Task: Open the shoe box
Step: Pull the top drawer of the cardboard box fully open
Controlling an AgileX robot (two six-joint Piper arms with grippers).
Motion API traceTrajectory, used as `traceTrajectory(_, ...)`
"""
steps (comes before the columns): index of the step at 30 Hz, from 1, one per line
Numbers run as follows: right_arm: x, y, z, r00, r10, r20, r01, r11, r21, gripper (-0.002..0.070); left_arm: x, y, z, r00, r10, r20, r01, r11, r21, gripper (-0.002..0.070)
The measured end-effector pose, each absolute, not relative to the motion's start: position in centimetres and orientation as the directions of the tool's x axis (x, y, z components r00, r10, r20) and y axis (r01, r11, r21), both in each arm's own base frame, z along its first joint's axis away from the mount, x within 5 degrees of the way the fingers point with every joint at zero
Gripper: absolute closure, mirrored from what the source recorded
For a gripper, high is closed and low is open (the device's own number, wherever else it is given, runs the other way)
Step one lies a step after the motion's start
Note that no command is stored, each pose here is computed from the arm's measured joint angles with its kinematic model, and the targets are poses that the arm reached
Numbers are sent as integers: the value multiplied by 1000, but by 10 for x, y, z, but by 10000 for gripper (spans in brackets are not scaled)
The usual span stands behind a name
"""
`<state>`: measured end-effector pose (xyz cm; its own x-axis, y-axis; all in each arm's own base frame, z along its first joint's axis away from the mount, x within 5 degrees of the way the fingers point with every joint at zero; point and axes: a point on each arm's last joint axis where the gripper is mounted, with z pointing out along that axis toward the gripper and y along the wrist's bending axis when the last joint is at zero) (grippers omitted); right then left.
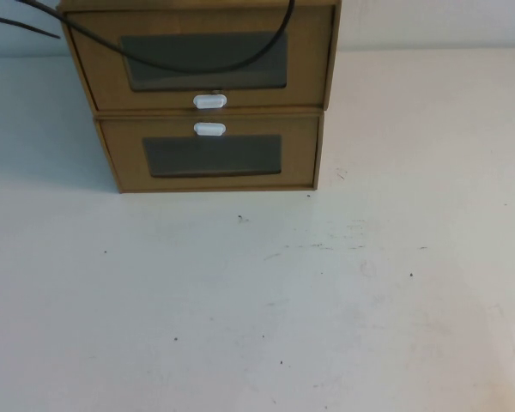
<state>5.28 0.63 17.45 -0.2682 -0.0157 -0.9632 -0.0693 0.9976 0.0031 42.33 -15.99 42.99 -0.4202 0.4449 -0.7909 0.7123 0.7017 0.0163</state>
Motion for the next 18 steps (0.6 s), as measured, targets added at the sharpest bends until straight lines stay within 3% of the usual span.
traceTrajectory(18,53,6,175,-268,-16,-963,-69,998,3,689,440,-149,414,-459,424,-781,683,731,-5,680)
